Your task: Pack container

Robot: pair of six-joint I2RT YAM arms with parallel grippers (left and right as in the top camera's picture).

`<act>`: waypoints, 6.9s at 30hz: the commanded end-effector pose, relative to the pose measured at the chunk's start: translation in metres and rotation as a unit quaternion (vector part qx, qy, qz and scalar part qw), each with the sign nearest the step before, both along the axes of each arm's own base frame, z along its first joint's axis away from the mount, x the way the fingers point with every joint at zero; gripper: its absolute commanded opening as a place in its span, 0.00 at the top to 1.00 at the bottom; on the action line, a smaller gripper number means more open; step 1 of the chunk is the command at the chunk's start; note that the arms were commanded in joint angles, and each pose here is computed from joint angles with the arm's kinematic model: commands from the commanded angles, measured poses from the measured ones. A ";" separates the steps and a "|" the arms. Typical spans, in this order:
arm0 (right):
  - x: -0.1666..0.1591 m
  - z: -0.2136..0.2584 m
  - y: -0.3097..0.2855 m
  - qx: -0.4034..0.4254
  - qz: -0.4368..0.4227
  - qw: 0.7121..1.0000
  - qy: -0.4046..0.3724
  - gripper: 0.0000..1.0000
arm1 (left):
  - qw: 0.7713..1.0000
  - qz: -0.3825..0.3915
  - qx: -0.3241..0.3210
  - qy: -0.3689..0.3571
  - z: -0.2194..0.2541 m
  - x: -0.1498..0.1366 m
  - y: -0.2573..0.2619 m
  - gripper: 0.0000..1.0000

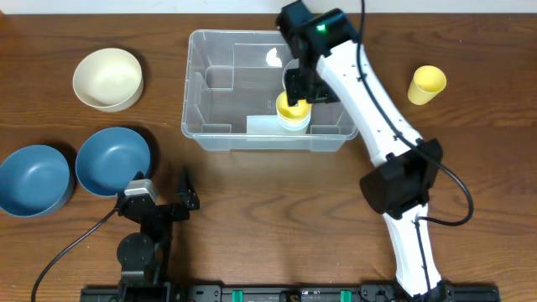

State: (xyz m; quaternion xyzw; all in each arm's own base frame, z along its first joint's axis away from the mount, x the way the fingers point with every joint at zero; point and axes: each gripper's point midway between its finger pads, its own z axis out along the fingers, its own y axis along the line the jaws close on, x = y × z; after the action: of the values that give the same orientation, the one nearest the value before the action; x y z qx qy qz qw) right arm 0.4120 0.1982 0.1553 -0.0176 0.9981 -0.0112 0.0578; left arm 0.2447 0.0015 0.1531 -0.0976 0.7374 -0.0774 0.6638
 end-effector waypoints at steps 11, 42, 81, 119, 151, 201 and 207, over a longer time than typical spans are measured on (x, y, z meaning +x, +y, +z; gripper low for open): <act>0.061 0.055 -0.176 -0.006 -0.207 0.972 -0.111 0.31 | 1.000 0.007 0.000 0.025 -0.017 -0.001 0.003 0.02; 0.083 -0.114 -0.298 -0.006 -0.331 0.943 0.020 0.60 | 1.000 0.007 0.000 0.025 -0.017 -0.001 0.003 0.02; 0.005 0.075 0.007 0.049 -0.014 0.992 -0.112 0.96 | 1.000 0.007 0.000 0.025 -0.017 -0.001 0.003 0.02; 0.002 0.013 0.011 -0.016 -0.012 0.999 -0.044 0.69 | 1.000 0.007 0.000 0.025 -0.017 -0.001 0.003 0.02; 0.013 0.112 -0.269 -0.004 -0.315 0.940 -0.130 0.01 | 1.000 0.007 0.000 0.025 -0.017 -0.001 0.003 0.02; -0.003 0.112 -0.333 -0.014 -0.386 0.913 -0.129 0.01 | 0.948 -0.020 0.016 0.318 0.137 -0.024 -0.004 0.02; -0.003 0.112 -0.333 -0.014 -0.386 0.913 -0.129 0.01 | 0.953 -0.008 0.047 0.300 0.154 -0.004 0.004 0.02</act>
State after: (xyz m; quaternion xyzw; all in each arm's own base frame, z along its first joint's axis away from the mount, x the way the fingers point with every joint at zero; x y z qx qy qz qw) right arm 0.4101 -0.1310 0.2654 0.3676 0.9124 -0.0449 0.1742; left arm 0.2366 -0.0068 0.3036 -0.0883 0.9065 -0.0562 0.4091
